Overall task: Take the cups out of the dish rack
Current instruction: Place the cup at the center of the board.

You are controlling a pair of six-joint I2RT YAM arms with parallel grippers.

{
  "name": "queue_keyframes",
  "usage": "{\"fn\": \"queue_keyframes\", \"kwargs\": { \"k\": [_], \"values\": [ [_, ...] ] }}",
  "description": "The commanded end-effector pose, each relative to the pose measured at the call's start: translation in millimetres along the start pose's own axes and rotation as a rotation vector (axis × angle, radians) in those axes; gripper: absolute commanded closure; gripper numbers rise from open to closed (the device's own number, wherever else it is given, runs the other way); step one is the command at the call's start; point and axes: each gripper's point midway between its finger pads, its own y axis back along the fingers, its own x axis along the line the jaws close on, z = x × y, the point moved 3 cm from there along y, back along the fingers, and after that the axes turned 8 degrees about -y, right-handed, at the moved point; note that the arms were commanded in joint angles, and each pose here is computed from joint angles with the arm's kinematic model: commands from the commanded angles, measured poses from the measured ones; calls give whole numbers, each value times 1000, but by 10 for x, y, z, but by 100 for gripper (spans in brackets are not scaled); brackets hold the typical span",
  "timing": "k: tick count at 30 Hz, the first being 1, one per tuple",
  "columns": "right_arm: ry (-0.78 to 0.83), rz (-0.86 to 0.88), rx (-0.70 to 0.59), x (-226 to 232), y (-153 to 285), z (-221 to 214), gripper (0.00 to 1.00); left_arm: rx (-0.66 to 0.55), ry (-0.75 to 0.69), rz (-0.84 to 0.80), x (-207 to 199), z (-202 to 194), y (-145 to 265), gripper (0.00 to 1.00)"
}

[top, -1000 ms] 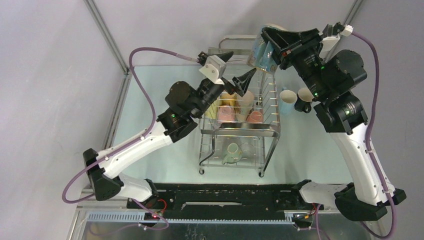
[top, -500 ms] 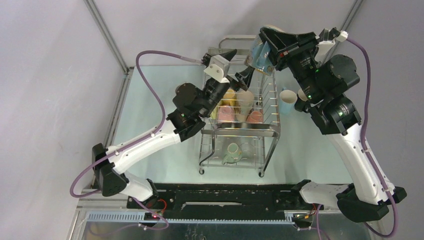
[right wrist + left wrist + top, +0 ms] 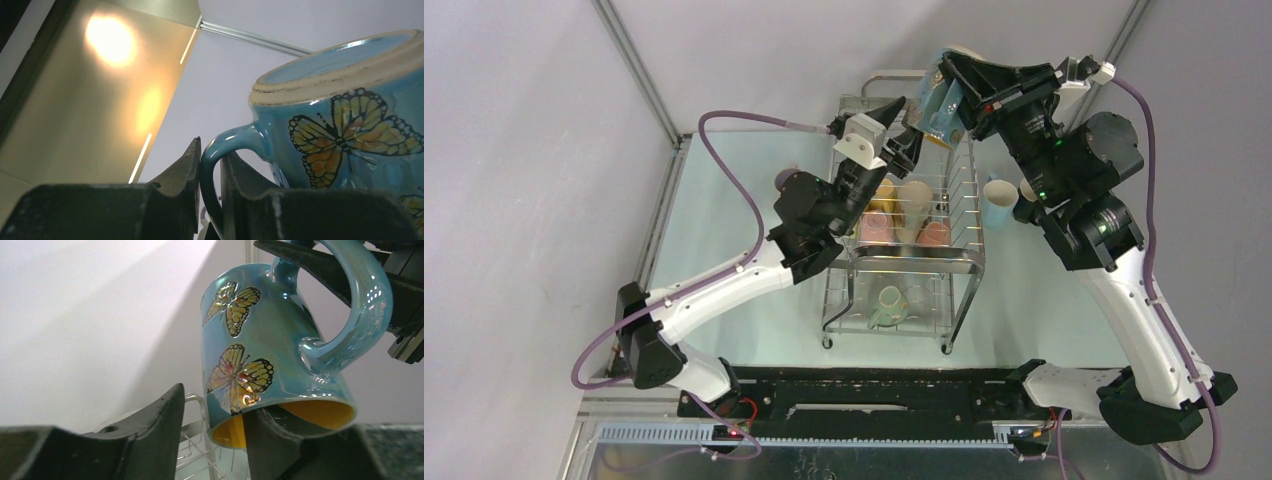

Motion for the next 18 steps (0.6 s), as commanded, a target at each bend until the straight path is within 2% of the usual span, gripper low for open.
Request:
{"fn": "queue_keyframes", "kwargs": {
  "k": [1, 7, 10, 15, 18],
  "values": [
    [-47, 216, 31, 625, 256, -52, 100, -95, 0, 99, 218, 324, -57, 53],
    [-57, 204, 38, 555, 247, -66, 100, -111, -2, 105, 237, 393, -84, 73],
    [-57, 198, 40, 529, 236, -72, 100, -118, 6, 117, 266, 439, -94, 97],
    [-56, 184, 43, 457, 219, -77, 100, -124, 38, 154, 341, 522, -84, 100],
    [-56, 173, 42, 399, 210, -76, 90, -131, 66, 173, 387, 579, -69, 100]
  ]
}}
